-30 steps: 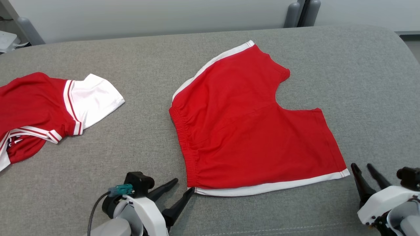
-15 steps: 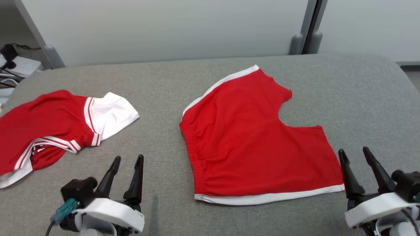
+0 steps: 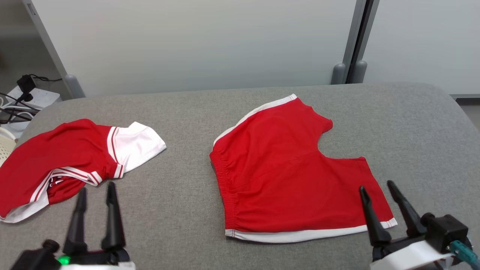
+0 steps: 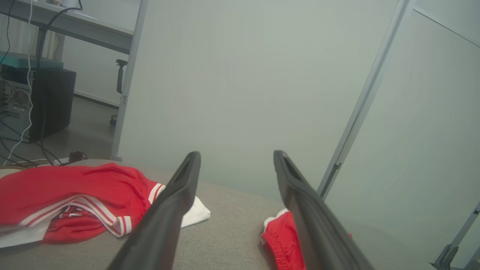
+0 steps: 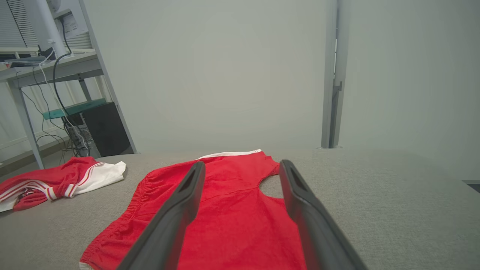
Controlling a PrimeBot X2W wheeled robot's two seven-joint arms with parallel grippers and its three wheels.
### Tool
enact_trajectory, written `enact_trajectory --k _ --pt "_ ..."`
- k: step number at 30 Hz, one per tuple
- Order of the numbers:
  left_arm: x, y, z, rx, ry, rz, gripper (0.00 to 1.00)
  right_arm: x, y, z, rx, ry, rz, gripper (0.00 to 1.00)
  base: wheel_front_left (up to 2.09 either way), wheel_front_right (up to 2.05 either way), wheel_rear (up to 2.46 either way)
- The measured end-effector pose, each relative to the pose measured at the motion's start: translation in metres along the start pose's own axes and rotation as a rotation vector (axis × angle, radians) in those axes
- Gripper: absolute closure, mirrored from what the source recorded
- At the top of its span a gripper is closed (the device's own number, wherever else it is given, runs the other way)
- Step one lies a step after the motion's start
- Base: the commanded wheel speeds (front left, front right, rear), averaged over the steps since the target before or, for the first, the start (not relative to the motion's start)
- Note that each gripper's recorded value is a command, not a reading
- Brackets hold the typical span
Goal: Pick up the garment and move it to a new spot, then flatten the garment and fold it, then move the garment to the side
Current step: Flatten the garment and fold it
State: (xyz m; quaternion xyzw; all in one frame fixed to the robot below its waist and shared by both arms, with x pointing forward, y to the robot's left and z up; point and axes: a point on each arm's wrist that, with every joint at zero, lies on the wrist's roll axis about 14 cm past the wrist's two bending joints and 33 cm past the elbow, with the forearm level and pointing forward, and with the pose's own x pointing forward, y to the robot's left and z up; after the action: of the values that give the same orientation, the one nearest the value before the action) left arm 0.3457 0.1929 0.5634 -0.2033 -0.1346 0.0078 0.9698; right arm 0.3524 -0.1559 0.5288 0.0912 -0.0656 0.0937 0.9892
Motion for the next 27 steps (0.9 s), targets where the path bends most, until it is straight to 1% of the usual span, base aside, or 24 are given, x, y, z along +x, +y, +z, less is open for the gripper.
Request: enact_trajectory --k 2,7,11,14,16,18,23,27 --pt "-0.008 -0.008 -0.009 0.012 0.032 -0.028 0.0 -0.004 0.007 0.0 0.001 0.002 0.021 0.0 0.0 0.0 0.0" --pt "-0.027 -0.023 -0.024 0.114 0.092 -0.095 0.0 -0.016 0.008 0.001 -0.006 -0.001 0.031 0.0 0.0 0.0 0.0" --pt "-0.036 -0.033 -0.031 0.147 0.114 -0.122 0.0 -0.024 0.005 0.003 -0.018 -0.001 0.021 0.0 0.0 0.0 0.0" --pt "-0.043 -0.036 -0.039 0.168 0.142 -0.127 0.0 -0.028 -0.004 0.005 -0.031 -0.008 -0.007 0.0 0.0 0.0 0.0" --pt "-0.049 -0.034 -0.048 0.199 0.173 -0.12 0.0 -0.031 -0.007 0.004 -0.068 -0.001 -0.01 0.0 0.0 0.0 0.0" --pt "-0.053 -0.03 -0.054 0.204 0.195 -0.103 0.0 -0.034 -0.008 0.004 -0.089 0.004 -0.014 0.0 0.0 0.0 0.0" --pt "-0.057 -0.028 -0.06 0.212 0.218 -0.101 0.0 -0.041 -0.01 -0.005 -0.067 0.029 -0.039 0.0 0.0 0.0 0.0" --pt "-0.058 -0.026 -0.063 0.214 0.23 -0.092 0.0 -0.045 -0.014 -0.011 -0.024 0.042 -0.069 0.0 0.0 0.0 0.0"
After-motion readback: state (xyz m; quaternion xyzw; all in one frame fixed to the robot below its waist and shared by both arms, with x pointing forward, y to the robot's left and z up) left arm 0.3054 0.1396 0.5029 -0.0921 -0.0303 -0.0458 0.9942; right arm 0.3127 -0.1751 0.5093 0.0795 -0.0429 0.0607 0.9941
